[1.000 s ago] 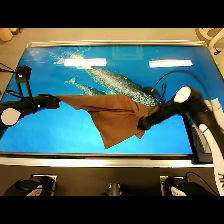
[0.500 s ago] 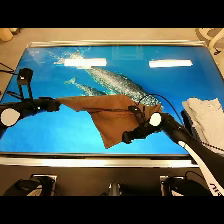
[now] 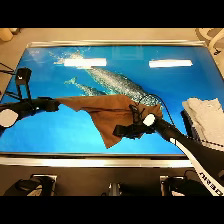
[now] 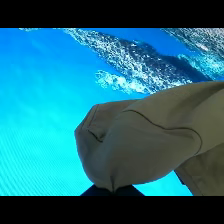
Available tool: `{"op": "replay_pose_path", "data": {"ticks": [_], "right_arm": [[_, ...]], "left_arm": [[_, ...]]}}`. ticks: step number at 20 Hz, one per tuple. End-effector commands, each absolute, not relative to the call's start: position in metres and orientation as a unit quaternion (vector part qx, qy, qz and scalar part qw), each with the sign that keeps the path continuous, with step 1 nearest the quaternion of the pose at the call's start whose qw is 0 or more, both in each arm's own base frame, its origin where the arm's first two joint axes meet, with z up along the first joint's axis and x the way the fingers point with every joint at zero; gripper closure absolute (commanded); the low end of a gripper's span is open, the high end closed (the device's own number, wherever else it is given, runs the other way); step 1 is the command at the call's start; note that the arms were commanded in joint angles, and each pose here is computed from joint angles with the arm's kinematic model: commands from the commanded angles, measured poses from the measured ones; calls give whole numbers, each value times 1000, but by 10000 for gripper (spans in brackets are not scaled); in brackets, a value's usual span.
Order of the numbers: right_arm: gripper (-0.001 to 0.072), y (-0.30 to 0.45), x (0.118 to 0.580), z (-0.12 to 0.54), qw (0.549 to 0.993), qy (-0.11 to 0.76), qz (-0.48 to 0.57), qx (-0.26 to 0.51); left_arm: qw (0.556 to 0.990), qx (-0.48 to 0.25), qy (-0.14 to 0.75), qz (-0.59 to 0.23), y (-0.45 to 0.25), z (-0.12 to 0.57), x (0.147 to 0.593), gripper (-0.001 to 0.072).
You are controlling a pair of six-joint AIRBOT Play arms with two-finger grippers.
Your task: Fold the shirts.
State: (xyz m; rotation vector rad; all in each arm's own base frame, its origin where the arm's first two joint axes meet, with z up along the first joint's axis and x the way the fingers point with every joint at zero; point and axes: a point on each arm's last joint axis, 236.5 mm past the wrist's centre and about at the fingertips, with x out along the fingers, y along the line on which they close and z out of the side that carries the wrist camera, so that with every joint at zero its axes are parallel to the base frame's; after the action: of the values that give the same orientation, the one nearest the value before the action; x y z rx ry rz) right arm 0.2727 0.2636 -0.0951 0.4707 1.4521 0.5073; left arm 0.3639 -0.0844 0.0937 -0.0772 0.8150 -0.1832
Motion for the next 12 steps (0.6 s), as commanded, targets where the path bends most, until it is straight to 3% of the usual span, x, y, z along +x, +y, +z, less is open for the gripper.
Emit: {"op": "replay_pose_path", "data": {"ticks": [1,2,3,6,8,10,12], "right_arm": [[288,268,289,-97,704,633,206,246],[575,269,289,-96,705,632,211,244],[686,269,289,-95,707,629,217,240],[689,270,299,-67,736,582,309,151],[689,254,320,-13,768,523,366,62],[689,217,351,79,820,428,376,-52],[688,164,374,218,896,277,315,-145]], "left_arm": [[916,-38,390,-90,-84,98,363,683],[916,-38,390,-90,-84,98,363,683],[916,-38,390,-90,-84,98,363,683],[919,-39,382,-90,-84,104,363,683],[934,-42,341,-94,-84,139,366,684],[964,-48,243,-100,-82,218,370,684],[988,-61,85,-110,-78,344,355,684]]}}
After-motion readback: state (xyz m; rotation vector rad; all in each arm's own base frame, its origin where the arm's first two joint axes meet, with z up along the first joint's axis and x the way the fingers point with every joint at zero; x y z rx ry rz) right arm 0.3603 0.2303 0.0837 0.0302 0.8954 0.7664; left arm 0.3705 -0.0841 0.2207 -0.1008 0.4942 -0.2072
